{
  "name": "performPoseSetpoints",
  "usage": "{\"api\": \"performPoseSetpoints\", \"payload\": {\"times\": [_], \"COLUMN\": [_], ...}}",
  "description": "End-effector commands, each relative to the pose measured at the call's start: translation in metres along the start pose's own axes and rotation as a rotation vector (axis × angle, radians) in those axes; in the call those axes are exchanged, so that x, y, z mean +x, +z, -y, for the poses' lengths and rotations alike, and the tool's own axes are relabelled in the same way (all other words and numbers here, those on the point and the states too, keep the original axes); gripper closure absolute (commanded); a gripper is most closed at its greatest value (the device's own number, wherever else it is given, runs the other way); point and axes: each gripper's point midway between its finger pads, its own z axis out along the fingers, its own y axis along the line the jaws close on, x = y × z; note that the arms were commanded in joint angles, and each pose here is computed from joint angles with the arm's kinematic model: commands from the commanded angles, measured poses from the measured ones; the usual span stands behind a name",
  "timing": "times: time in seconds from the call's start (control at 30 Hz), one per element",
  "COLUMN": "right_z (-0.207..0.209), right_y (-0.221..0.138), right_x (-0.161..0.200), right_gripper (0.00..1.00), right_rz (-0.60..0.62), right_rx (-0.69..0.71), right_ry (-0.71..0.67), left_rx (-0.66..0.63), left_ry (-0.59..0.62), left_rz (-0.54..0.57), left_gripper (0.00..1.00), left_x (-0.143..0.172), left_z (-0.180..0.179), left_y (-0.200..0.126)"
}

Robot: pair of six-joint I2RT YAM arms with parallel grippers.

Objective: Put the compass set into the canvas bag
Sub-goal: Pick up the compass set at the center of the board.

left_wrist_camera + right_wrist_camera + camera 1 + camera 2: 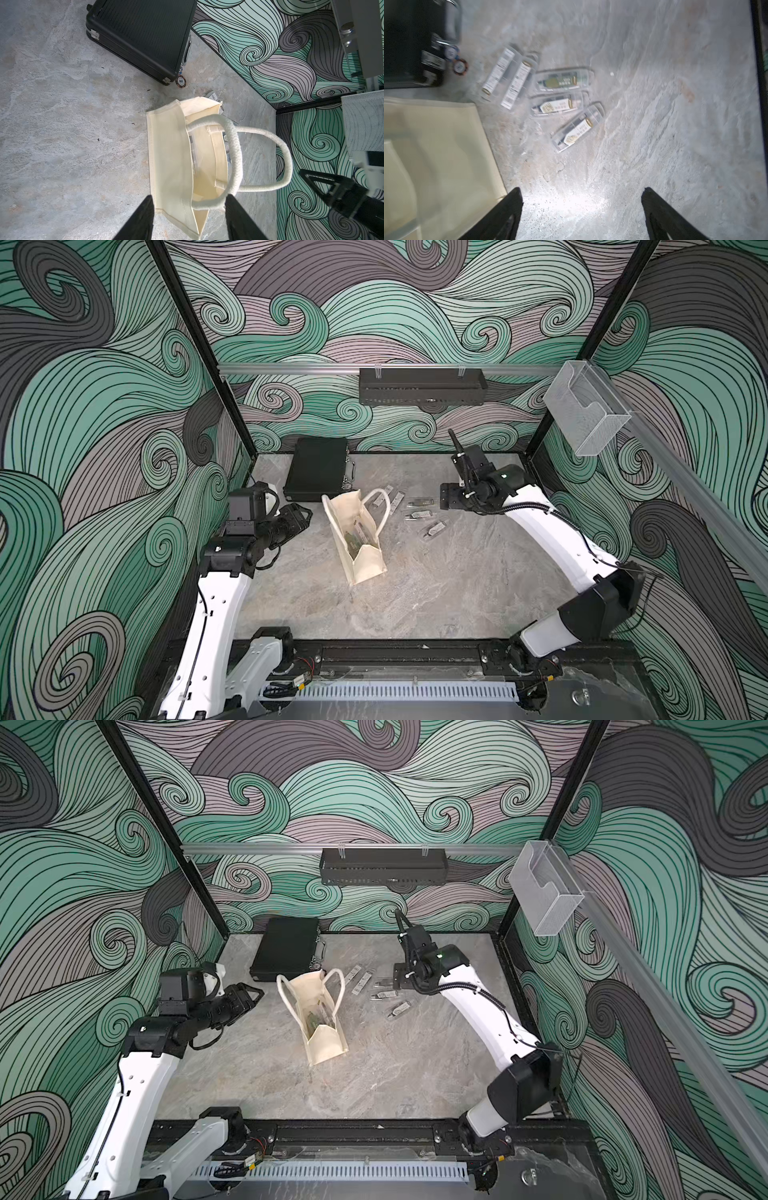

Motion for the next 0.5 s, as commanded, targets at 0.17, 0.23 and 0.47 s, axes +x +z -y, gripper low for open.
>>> {"api": "performPoseSetpoints", "payload": {"times": [0.17,0.23,0.47], "right_z": [-0.008,-0.013,-0.011], "right_y": [0.086,0.103,0.141], "right_x": [0.018,0.019,0.026], "right_gripper": [0.11,0.12,0.12], "right_rz": [-0.188,-0.225,-0.329], "right_rx": [-0.004,-0.001,0.083], "right_ry": [0.109,0.1,0.097], "left_rx": [0.015,0.015,0.002], "left_ry": [0.023,0.019,0.023], "left_rz": [0.021,0.02,0.019], "left_gripper": [0.43,0.43,0.43], "left_x": [-0.006,-0.005,-0.004], "left_z": [0.008,0.007,0.004], "left_y": [-0.005,-0.004,-0.003]}}
